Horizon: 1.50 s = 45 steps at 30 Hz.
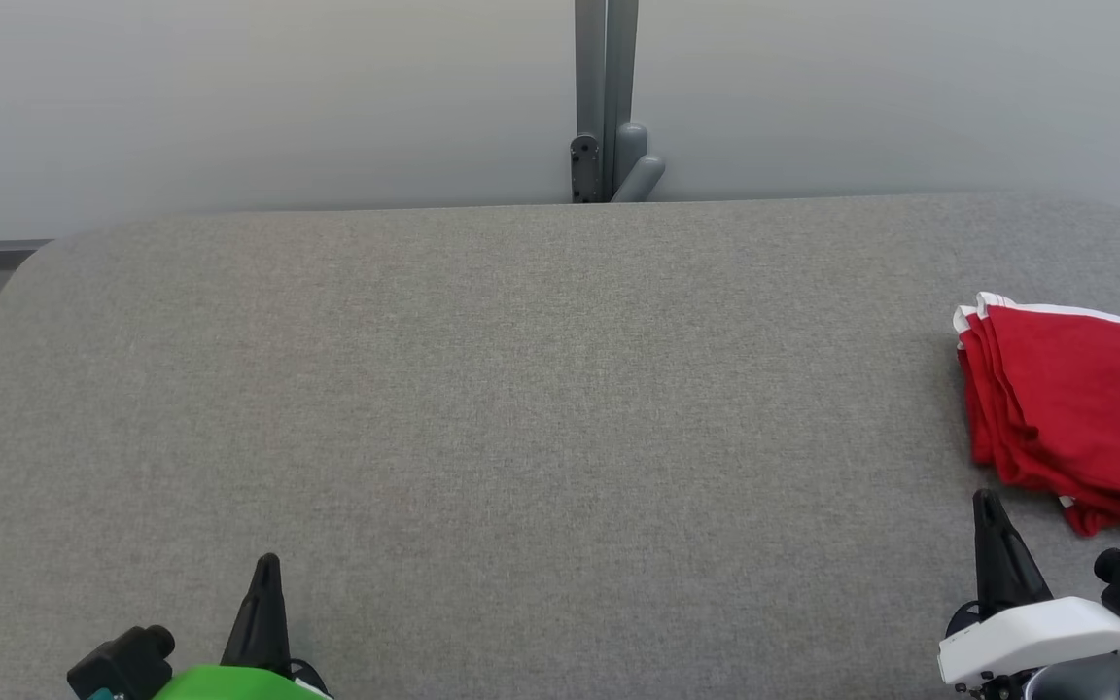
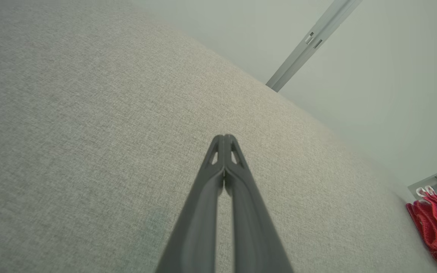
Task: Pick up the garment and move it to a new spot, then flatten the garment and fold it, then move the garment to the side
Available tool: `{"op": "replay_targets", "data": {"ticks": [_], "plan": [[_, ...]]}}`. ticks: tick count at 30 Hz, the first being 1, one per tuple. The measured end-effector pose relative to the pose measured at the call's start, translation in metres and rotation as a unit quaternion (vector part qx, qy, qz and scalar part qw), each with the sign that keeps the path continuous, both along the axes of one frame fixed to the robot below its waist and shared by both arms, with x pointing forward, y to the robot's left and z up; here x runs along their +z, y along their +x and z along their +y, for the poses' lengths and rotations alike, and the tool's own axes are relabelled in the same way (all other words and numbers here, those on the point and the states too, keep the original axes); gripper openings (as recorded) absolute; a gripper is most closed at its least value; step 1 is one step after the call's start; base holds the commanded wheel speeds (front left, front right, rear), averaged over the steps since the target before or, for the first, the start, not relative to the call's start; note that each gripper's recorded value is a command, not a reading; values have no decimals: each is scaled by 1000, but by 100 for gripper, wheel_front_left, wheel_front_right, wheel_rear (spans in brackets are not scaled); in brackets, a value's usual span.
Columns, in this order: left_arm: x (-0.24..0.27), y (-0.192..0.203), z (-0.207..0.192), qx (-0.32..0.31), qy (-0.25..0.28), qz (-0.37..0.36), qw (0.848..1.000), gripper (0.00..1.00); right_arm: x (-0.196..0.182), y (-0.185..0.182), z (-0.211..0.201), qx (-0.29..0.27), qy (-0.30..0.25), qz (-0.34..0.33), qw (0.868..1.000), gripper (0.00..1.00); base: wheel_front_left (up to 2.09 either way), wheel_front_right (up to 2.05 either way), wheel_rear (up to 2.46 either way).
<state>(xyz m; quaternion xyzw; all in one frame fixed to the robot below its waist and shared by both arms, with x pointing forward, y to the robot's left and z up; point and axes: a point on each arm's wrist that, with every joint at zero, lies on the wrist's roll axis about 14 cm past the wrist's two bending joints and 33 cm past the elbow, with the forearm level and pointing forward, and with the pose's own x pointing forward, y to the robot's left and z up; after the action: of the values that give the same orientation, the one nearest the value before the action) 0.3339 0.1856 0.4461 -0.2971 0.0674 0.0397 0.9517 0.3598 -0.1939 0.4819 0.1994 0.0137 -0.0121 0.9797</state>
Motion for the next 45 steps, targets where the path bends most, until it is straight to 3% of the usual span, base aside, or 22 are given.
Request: {"op": "replay_targets", "data": {"ticks": [21,45], "plan": [[10,14,8,27,-136,-6,990,0,1,8,-4,-18,165,8,986,0,0,0,0],[23,29,10,36,-260,-22,965,0,5,16,-6,-23,314,7,949,0,0,0,0]]}}
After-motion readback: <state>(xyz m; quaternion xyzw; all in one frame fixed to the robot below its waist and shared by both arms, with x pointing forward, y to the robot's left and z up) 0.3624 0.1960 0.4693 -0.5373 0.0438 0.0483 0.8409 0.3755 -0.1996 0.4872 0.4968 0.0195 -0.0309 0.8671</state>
